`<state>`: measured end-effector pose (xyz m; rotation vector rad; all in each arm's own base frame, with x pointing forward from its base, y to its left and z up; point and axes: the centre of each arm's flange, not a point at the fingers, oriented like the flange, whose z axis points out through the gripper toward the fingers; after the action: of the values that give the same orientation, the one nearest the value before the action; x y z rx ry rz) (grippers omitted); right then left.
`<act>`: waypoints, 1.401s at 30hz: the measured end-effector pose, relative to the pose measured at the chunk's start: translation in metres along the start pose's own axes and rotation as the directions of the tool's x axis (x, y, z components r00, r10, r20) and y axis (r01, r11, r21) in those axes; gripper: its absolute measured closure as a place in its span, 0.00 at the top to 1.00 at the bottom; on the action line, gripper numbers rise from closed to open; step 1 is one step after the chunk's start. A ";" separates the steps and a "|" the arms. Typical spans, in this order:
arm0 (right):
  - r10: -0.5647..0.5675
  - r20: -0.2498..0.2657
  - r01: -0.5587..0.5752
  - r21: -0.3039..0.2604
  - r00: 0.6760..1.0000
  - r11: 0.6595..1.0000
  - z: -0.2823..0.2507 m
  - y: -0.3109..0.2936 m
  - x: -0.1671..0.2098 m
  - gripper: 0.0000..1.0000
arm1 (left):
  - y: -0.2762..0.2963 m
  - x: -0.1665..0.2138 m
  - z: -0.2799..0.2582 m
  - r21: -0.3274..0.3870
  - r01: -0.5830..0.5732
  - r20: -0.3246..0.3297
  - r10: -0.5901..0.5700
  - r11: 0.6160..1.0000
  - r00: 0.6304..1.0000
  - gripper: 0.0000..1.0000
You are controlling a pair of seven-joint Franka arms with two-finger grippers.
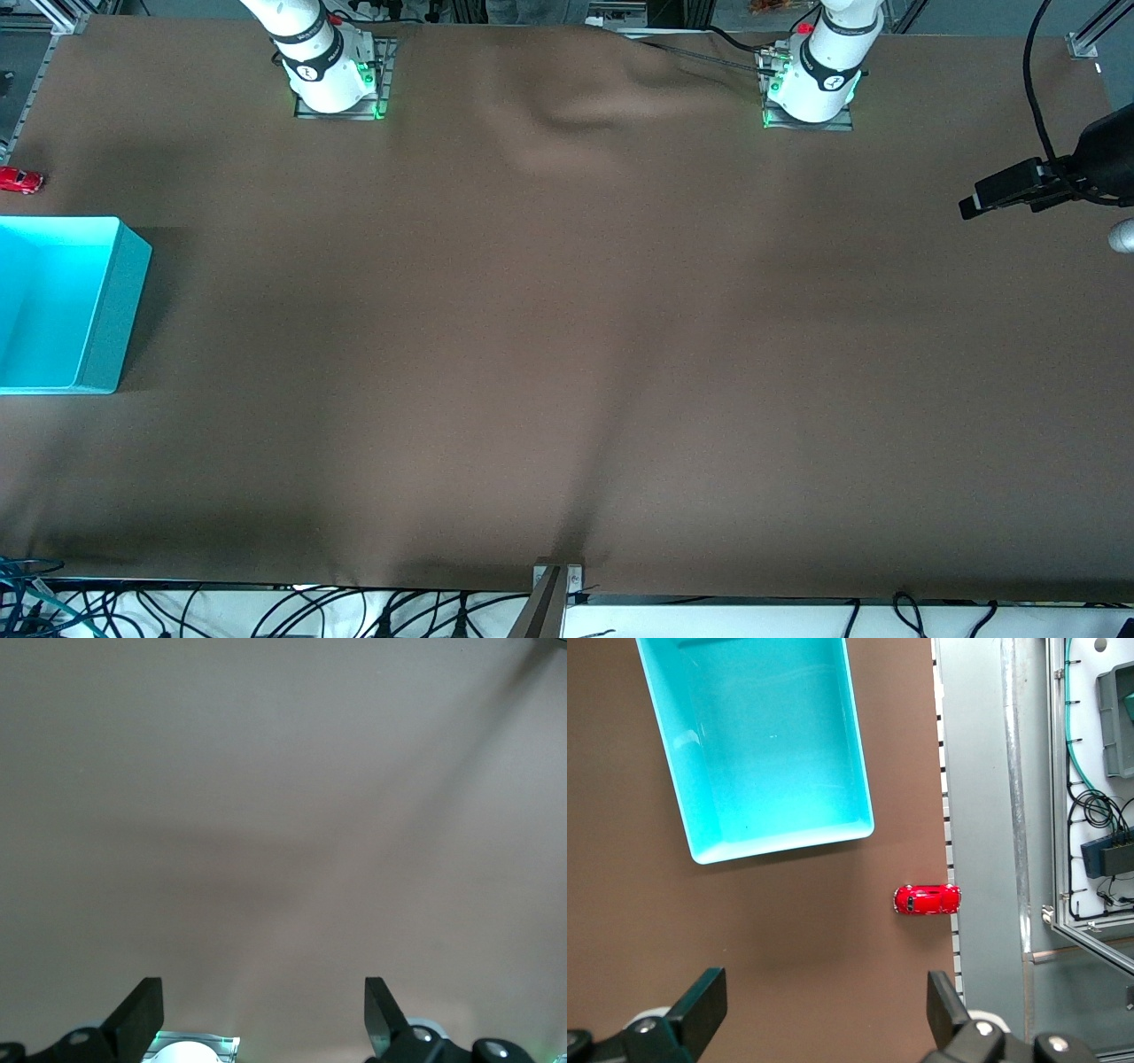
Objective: Wind red beetle toy and store in blue box
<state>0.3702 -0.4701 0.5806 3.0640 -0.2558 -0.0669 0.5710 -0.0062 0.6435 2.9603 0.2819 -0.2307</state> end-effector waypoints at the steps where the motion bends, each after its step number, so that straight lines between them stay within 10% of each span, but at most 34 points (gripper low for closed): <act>1: 0.003 0.000 -0.003 0.000 1.000 1.000 0.000 -0.002 0.002 1.00 | 0.000 0.000 0.000 0.000 0.001 0.000 -0.001 1.000 1.000 1.00; 42: 0.087 0.063 -0.086 -0.012 0.994 0.996 0.081 0.034 0.010 1.00 | -0.003 0.000 -0.001 -0.001 0.005 -0.002 -0.005 1.000 1.000 1.00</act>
<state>0.3704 -0.5098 0.5017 3.0407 -0.3907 -0.1604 0.5710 -0.0030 0.6441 2.9591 0.2900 -0.2281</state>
